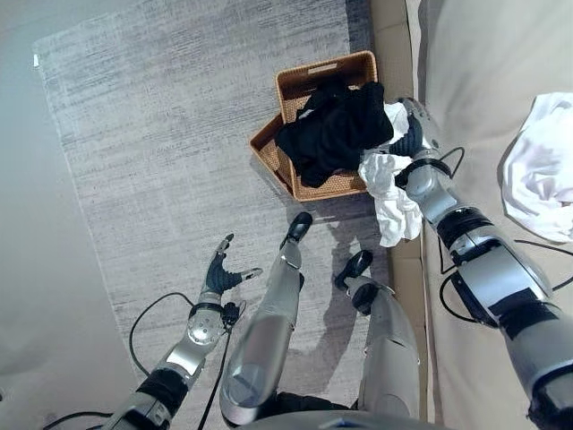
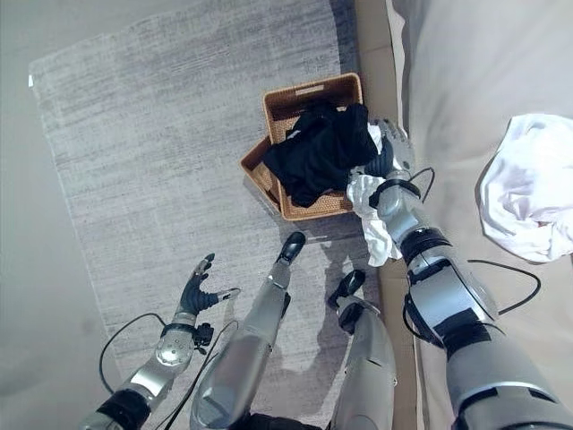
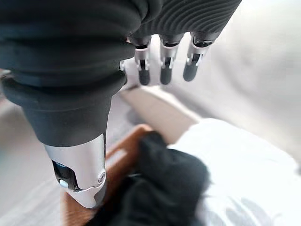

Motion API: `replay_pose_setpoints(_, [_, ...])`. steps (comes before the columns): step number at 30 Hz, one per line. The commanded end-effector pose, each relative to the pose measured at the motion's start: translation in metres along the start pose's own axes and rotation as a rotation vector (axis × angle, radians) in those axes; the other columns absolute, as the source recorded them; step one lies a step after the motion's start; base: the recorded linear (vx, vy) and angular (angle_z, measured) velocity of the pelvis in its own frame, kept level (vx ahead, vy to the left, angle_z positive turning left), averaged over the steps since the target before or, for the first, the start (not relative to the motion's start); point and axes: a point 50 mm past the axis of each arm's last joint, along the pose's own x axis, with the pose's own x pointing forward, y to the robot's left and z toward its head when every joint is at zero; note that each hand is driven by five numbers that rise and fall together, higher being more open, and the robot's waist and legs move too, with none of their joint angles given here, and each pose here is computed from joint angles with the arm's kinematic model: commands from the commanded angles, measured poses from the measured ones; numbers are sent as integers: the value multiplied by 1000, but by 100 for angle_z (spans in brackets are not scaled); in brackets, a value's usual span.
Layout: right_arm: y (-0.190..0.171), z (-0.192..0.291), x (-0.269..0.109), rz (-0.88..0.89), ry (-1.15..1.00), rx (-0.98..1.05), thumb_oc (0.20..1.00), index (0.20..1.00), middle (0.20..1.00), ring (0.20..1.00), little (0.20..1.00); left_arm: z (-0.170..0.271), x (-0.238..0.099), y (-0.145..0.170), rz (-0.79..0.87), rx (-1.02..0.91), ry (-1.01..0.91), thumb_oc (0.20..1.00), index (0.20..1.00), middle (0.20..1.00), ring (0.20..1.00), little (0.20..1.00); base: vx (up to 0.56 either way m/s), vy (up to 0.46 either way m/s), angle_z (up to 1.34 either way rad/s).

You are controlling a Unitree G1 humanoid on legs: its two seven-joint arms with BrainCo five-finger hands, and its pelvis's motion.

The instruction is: Pick up clothes into the bucket

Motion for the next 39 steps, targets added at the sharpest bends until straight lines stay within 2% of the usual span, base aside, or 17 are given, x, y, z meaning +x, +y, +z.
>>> replay_pose_setpoints(1, [-41,-26,9,-155,74,-62,1000,1000,1000,1000,1000,6,-1,6,72,-61,-25,1000,1000,1000,1000,1000,29,38,0])
replay_pose_setpoints(8, [-52,-34,12,-167,121,-136,1000,1000,1000,1000,1000,7,2,6,93,-68,-12,1000,1000,1000,1000,1000,13,27,-2])
replay_pose_setpoints(19, [-57,-37,14,-163,152,-158,1000,1000,1000,1000,1000,32,7,-9,33,-105,-104,1000,1000,1000,1000,1000,4,8,-2])
replay_pose_setpoints(33, [-44,4,20,-127,-49,-381,1000,1000,1000,1000,1000,43,12,-12,33,-118,-147,1000,1000,1000,1000,1000,0,0,0])
replay_pose_setpoints(39, [-41,10,22,-93,-36,-365,1000,1000,1000,1000,1000,46,13,-13,31,-125,-151,1000,1000,1000,1000,1000,0,0,0])
